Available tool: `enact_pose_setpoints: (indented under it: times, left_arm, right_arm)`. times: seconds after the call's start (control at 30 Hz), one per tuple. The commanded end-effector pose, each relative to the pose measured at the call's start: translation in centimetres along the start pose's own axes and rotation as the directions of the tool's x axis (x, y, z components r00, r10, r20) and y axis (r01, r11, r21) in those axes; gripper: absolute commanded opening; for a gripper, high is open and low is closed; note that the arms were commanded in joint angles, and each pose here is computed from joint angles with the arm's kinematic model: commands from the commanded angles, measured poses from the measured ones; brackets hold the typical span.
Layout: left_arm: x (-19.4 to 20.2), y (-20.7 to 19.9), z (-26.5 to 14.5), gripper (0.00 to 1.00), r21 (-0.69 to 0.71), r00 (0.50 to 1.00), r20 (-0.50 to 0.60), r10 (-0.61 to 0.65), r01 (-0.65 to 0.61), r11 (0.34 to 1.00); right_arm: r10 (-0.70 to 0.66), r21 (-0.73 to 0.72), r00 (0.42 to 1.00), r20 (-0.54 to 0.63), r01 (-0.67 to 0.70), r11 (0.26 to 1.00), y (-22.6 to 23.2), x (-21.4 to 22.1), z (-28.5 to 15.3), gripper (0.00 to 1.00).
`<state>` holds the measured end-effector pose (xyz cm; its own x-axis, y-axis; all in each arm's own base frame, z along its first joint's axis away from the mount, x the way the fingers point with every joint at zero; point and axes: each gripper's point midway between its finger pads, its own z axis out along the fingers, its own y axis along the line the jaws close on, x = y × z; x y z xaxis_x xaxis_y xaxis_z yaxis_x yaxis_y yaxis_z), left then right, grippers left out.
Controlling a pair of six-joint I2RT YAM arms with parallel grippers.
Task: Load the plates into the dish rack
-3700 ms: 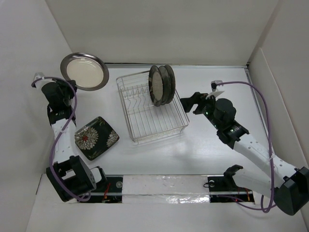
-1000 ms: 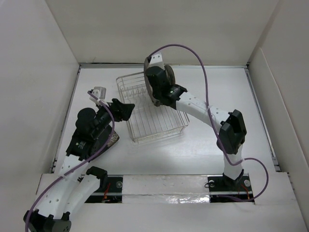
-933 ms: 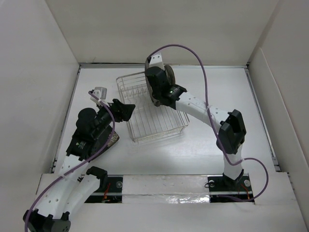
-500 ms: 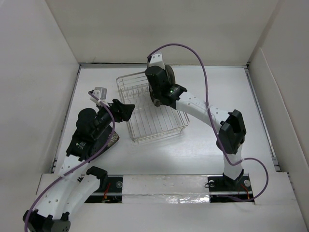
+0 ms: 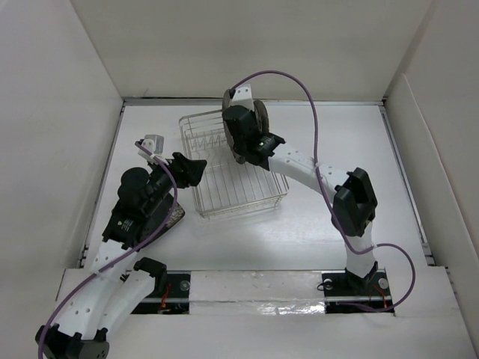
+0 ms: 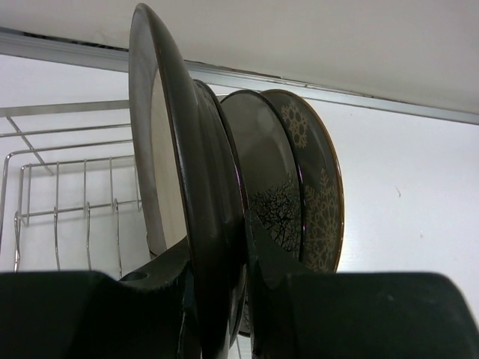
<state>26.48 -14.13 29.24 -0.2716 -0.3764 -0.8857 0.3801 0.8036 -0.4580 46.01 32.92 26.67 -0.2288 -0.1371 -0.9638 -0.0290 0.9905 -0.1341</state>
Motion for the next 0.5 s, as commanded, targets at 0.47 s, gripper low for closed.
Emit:
enact_pose_setpoints:
  times: [0.47]
  left_arm:
    - [-2.0, -1.0, 0.0, 0.63, 0.03, 0.998, 0.069, 0.001, -0.003, 1.0]
  right_arm:
    - [0.063, 0.201, 0.991, 0.116, -0.085, 0.976, -1.9, -4.1, -3.2, 0.0]
